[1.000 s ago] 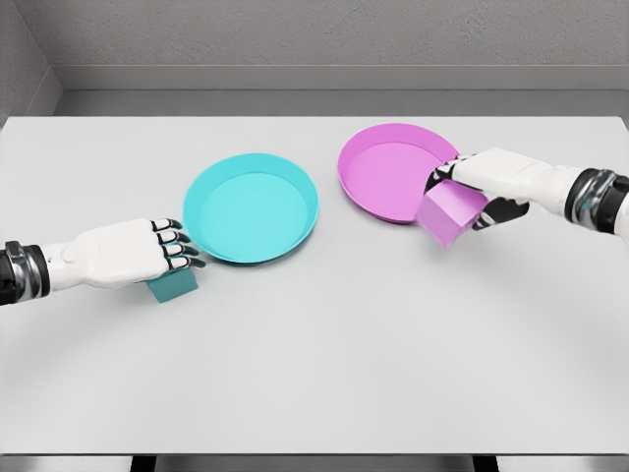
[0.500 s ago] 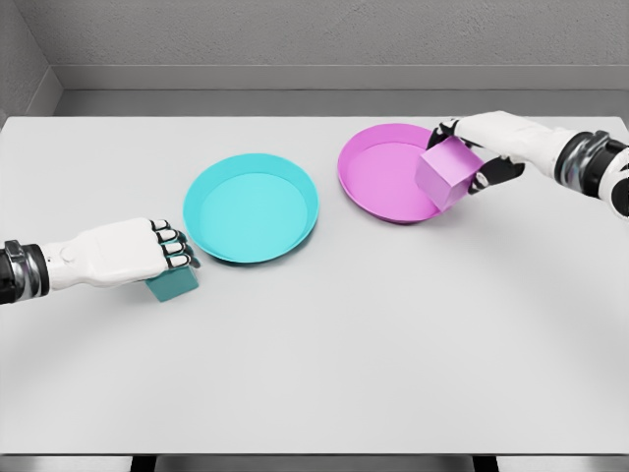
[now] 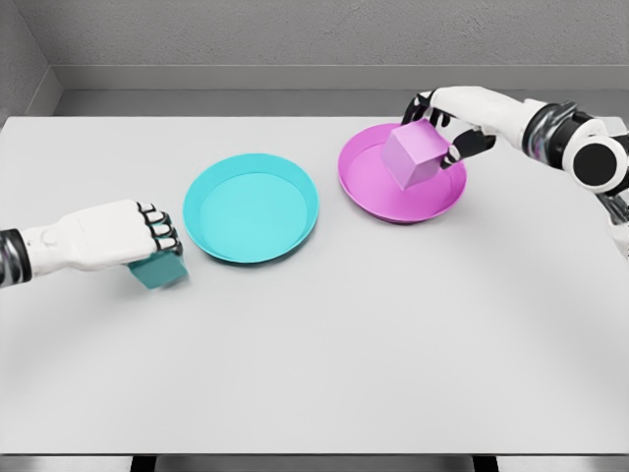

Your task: Place the blocks in the corresponding plates according to their colors

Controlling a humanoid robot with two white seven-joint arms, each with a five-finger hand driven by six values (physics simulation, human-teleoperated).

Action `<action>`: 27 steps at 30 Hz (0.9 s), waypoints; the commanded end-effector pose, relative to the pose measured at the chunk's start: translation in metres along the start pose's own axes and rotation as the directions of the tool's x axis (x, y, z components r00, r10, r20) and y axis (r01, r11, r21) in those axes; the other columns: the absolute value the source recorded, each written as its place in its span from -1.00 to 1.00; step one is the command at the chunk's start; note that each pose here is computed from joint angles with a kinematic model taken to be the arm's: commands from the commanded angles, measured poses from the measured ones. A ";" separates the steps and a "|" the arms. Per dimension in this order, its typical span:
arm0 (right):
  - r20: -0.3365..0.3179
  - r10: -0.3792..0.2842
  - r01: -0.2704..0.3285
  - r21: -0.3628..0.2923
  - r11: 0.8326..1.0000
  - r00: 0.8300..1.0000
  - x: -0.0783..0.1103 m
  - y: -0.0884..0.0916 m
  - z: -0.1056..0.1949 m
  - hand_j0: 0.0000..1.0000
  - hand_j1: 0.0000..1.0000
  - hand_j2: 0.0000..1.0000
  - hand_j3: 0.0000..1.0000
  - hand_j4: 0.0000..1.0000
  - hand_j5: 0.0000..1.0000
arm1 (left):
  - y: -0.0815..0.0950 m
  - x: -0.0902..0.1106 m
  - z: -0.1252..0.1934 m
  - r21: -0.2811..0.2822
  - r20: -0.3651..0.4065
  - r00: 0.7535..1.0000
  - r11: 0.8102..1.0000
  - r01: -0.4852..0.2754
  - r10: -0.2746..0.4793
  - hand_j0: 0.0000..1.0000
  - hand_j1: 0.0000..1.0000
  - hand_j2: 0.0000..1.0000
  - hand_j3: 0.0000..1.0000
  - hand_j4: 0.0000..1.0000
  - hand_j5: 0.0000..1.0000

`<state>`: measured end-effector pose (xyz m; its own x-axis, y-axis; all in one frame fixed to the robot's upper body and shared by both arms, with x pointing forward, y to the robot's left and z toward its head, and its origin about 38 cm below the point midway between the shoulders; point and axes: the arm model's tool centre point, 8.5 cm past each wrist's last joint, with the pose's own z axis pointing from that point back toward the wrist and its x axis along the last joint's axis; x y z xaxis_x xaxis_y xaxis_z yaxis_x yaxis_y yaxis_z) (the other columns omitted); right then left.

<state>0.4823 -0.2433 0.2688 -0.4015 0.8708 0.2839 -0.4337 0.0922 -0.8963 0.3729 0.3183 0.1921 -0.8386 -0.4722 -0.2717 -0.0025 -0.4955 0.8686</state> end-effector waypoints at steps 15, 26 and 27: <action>-0.044 -0.047 0.048 0.007 0.999 0.998 -0.007 0.004 -0.013 1.00 1.00 1.00 1.00 1.00 1.00 | 0.056 -0.025 -0.010 0.201 -0.033 0.999 0.979 -0.019 0.026 -0.50 -0.50 -0.50 -0.50 -0.50 -0.50; -0.022 0.030 -0.031 -0.028 0.999 0.999 -0.007 -0.013 0.012 1.00 1.00 1.00 1.00 1.00 1.00 | 0.062 -0.025 -0.058 0.262 0.000 0.997 0.963 -0.070 0.072 -0.48 -0.48 -0.48 -0.48 -0.48 -0.48; -0.006 0.050 -0.050 -0.050 0.997 0.999 -0.008 -0.019 0.021 1.00 1.00 1.00 1.00 1.00 1.00 | 0.060 -0.027 -0.060 0.259 -0.006 0.997 0.963 -0.074 0.078 -0.47 -0.47 -0.47 -0.47 -0.47 -0.47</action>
<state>0.4826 -0.2538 0.2722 -0.3851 0.8811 0.2747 -0.4199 0.0978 -0.9023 0.4246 0.2604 0.2362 -0.8313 -0.5042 -0.2340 -0.1061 -0.2693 0.9572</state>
